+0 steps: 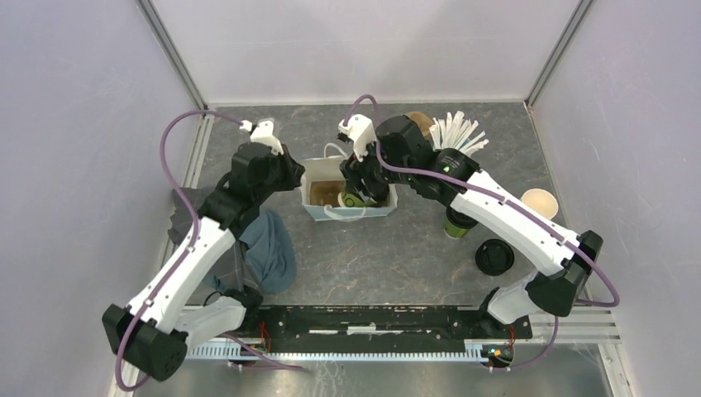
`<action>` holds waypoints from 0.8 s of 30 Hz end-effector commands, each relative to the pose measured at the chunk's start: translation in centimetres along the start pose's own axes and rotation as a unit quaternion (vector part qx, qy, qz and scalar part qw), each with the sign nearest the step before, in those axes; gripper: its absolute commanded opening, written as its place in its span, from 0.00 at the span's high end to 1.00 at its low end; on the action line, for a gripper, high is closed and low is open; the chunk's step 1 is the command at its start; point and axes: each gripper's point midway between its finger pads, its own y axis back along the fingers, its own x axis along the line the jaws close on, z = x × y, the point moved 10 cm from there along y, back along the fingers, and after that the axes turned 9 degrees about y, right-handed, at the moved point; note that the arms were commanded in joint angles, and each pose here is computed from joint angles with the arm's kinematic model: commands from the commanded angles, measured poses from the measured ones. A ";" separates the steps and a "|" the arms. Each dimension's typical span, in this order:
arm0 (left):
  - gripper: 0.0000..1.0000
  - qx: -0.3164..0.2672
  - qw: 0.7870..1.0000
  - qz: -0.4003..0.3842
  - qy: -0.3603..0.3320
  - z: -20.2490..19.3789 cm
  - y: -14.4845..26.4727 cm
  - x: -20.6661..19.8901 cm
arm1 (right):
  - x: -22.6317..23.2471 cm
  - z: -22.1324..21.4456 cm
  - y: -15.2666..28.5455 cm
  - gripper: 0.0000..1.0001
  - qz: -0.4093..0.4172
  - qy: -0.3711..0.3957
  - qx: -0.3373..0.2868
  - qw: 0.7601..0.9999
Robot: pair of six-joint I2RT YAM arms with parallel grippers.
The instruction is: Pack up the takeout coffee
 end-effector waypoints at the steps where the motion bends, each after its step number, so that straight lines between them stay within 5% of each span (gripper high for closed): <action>1: 0.98 -0.144 0.983 -0.111 -0.036 1.2 0.5 -0.6 | 0.8 0.1 0.8 0.37 0.052 0.042 -0.051 0.996; 11: 0.98 -0.153 0.977 -0.135 -0.057 -2.4 0.6 1.7 | 3.4 -3.2 -1.0 0.41 0.042 0.119 -0.030 0.992; 18: 0.98 -0.147 0.979 -0.134 -0.044 -3.3 1.3 2.3 | 3.7 -3.0 -1.2 0.49 -0.101 0.116 0.024 0.988; 24: 0.98 -0.134 0.982 -0.131 -0.036 -3.0 1.4 2.0 | 3.5 -5.0 -1.2 0.47 -0.111 0.144 0.025 0.983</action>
